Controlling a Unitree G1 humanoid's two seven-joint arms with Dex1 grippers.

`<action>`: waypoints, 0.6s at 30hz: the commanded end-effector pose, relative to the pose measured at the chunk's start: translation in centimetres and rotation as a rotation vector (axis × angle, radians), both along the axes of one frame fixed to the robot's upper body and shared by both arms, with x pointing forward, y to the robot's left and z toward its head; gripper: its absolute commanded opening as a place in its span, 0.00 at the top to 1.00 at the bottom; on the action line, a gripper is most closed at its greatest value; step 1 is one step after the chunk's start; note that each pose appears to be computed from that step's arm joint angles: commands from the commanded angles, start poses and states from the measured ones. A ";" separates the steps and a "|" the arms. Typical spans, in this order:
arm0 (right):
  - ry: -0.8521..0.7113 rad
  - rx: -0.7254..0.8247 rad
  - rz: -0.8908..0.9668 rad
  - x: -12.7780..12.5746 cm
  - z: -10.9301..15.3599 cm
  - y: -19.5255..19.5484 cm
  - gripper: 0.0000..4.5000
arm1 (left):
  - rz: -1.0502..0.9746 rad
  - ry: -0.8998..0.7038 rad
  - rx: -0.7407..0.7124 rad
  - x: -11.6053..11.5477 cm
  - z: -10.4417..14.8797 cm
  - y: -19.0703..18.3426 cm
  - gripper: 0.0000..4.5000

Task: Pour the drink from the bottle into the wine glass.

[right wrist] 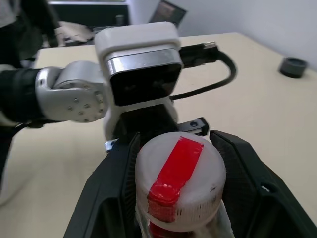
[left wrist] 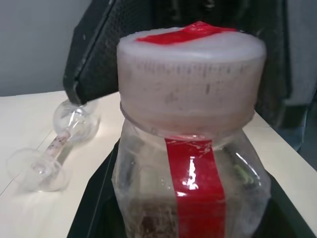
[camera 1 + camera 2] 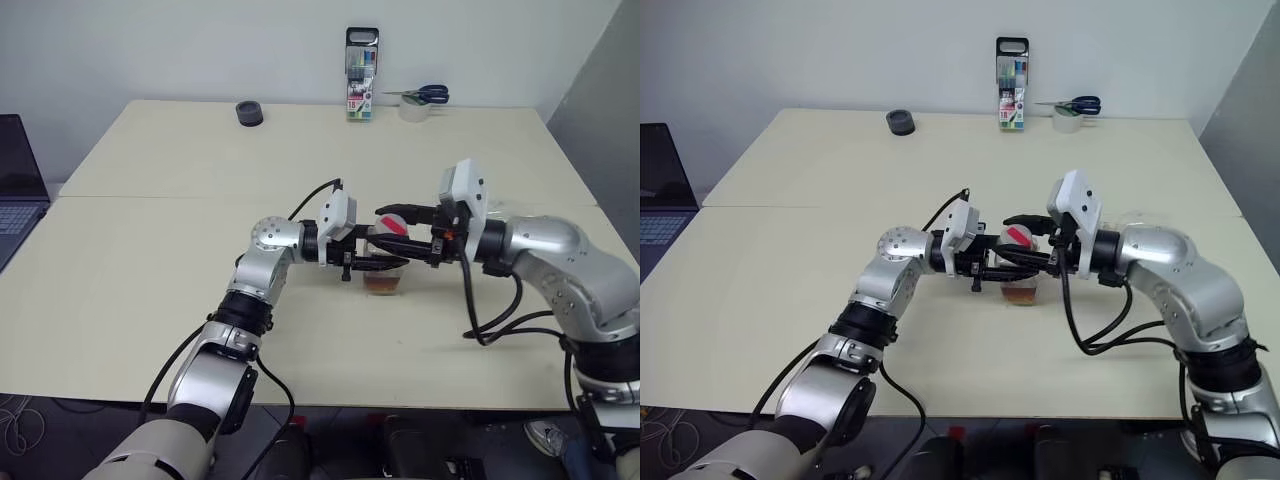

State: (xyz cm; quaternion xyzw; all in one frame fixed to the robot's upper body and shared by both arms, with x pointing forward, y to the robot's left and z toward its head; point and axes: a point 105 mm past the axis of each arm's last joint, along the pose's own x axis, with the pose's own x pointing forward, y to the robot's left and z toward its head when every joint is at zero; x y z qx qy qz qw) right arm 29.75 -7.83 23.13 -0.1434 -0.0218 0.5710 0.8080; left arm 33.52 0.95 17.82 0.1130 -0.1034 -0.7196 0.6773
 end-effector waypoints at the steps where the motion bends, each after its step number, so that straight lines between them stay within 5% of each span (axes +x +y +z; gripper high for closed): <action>1: -0.046 0.015 0.054 -1.1 1.0 0.3 0.57 | 0.037 -0.026 -0.020 0.9 1.2 0.3 0.61; 3: -0.087 0.056 -0.018 -0.6 1.5 0.0 0.57 | 0.050 -0.024 -0.029 1.1 1.3 0.2 0.61; 8: -0.173 0.098 -0.170 -1.9 1.8 -0.8 0.21 | 0.090 0.009 -0.061 1.9 1.7 0.0 0.61; 18: -0.177 0.324 -0.594 -1.4 0.4 -0.1 0.20 | 0.093 0.012 -0.070 2.3 1.8 -0.9 0.61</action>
